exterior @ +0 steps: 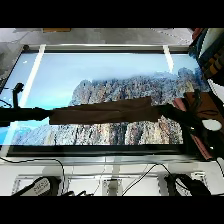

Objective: Fold the clothes and pants, and hang the long-sleeved shirts on hangers.

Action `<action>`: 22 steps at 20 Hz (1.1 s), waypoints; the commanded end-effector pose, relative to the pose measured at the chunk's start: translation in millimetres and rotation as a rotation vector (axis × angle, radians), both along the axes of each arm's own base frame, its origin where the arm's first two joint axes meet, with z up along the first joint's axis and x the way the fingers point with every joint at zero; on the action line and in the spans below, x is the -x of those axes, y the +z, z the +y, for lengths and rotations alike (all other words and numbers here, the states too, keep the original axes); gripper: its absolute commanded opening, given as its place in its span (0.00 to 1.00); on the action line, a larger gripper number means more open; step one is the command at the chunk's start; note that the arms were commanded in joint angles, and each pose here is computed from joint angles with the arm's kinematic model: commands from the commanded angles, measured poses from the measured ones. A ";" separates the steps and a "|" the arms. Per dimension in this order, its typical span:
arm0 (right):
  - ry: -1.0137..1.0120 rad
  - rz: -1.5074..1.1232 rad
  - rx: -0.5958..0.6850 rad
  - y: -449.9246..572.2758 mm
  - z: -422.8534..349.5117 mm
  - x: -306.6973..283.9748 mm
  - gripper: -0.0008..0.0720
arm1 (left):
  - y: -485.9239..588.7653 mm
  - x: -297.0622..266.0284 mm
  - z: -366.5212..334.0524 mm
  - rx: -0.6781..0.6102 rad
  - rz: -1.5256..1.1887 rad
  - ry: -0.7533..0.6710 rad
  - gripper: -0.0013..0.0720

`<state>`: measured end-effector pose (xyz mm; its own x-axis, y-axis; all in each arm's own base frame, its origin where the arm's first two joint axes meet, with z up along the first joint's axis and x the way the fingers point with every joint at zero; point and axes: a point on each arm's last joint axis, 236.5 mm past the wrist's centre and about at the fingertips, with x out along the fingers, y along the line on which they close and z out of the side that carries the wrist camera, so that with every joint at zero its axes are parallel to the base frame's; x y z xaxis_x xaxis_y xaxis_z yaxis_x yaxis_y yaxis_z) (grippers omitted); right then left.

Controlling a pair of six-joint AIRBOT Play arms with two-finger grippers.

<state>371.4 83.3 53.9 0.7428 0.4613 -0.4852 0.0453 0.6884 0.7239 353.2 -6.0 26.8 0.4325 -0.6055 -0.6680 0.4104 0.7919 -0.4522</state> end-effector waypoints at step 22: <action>0.306 0.236 0.168 -100.6 80.1 -58.8 0.72 | -127.8 -12.2 72.0 -0.021 0.333 0.337 0.96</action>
<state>457.1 145.5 -39.7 0.5598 0.4700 -0.6824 0.0350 0.8094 0.5862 376.4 76.5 -82.6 0.4341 -0.4099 -0.8022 -0.0687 0.8728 -0.4831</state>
